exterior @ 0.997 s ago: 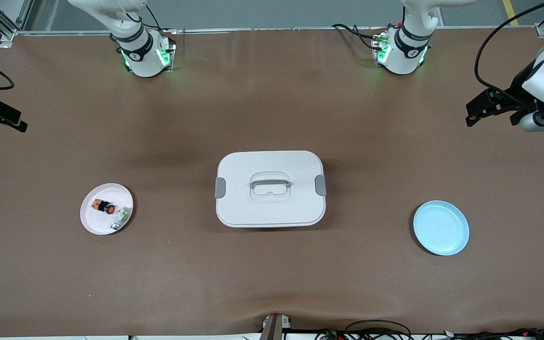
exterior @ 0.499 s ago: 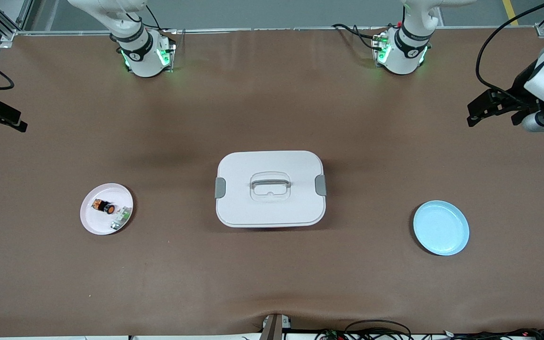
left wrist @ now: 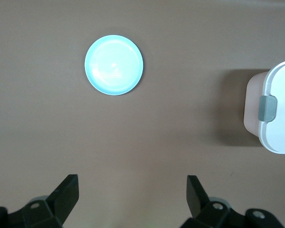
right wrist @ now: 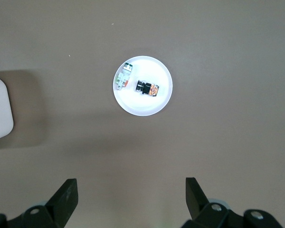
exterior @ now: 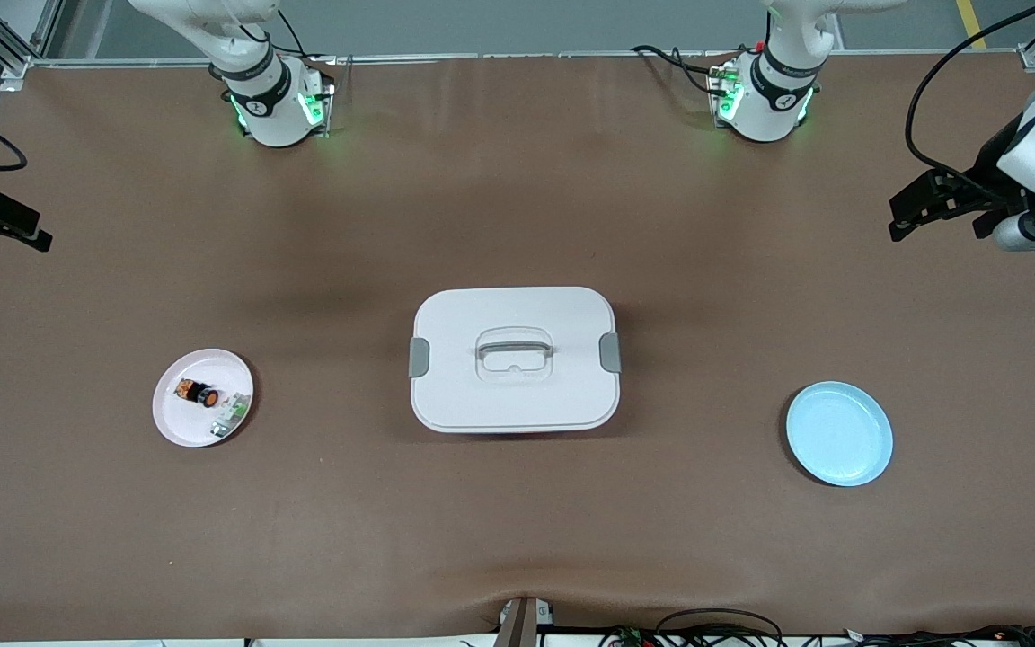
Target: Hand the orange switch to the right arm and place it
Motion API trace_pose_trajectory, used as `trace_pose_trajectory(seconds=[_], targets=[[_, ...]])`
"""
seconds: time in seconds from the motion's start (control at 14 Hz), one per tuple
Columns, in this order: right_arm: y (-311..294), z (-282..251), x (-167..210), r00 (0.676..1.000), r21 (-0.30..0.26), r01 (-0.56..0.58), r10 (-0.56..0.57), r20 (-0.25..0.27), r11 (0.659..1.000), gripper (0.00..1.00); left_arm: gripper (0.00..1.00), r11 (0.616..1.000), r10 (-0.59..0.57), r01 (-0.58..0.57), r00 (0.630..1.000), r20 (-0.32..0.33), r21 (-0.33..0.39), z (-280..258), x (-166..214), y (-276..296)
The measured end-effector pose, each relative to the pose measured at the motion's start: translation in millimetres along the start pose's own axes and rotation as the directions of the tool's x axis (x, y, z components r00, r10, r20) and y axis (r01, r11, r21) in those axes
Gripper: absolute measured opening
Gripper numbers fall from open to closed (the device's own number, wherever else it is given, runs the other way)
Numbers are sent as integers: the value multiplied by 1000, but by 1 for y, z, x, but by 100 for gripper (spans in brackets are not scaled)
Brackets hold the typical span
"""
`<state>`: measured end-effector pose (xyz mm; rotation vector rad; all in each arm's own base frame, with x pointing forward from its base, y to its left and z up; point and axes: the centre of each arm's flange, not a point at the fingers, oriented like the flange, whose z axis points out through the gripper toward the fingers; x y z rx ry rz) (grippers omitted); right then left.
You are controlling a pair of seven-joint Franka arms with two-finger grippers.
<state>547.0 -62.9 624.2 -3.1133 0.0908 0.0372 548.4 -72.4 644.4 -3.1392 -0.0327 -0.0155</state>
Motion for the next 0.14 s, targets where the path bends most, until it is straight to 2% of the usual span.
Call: trace_pose_trajectory(seconds=[0.14], targets=[[0,0,0,1000,0,0,0,0,1000,100,100,1000,0,0,1000,0,0,0,0,0]])
